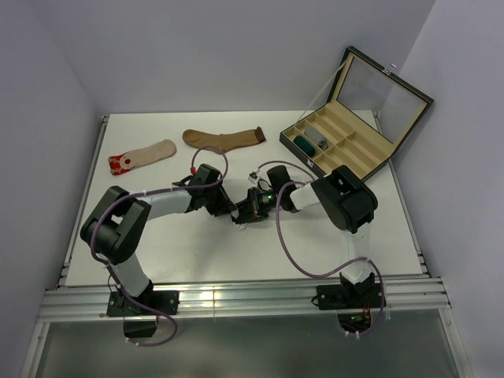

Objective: Roll the socks
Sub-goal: Roll the sock at the center of the board.

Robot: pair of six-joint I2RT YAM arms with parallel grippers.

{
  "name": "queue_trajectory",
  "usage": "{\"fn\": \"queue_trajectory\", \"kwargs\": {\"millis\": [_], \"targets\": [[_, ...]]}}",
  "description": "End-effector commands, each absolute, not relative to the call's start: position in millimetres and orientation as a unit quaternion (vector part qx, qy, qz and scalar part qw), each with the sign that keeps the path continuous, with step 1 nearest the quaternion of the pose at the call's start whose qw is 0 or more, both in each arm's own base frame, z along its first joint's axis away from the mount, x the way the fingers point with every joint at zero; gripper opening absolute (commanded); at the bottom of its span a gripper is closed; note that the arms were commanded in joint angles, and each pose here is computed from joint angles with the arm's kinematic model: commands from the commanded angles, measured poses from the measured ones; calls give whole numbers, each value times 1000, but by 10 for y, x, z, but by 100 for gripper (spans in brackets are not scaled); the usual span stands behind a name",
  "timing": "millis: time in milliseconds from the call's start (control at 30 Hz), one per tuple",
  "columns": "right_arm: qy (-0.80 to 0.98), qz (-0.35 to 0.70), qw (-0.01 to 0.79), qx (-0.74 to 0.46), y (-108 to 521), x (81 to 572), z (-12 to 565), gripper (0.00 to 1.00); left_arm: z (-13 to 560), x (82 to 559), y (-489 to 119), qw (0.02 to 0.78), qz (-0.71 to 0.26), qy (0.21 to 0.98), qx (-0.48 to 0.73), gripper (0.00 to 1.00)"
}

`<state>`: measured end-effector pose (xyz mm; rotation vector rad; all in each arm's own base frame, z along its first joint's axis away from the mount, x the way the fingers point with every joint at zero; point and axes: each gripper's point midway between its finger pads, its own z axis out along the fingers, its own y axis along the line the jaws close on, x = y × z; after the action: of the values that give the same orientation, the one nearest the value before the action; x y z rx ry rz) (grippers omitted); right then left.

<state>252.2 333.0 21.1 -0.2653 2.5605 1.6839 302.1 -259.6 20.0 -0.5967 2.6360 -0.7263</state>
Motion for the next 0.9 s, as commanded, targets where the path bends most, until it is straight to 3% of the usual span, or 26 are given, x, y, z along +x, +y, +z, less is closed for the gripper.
{"fn": "queue_trajectory", "kwargs": {"millis": [0,133,267,433,667,867], "targets": [[850,509,77,-108,3272,2656,284,2,-286,2685,-2285,122,-160,959,-202,33],[861,463,137,-159,3247,2758,452,10,-296,2693,-2295,120,-155,960,-199,31],[870,406,184,-212,3267,2713,565,27,-282,2707,-2337,122,-153,962,-188,31],[861,301,309,-268,3196,2827,765,41,-284,2707,-2364,121,-151,964,-181,31],[815,211,421,-338,3280,2762,970,48,-252,2733,-2395,124,-152,965,-172,32],[791,168,435,-397,3379,2617,788,48,-255,2740,-2414,122,-152,967,-167,32]]}}
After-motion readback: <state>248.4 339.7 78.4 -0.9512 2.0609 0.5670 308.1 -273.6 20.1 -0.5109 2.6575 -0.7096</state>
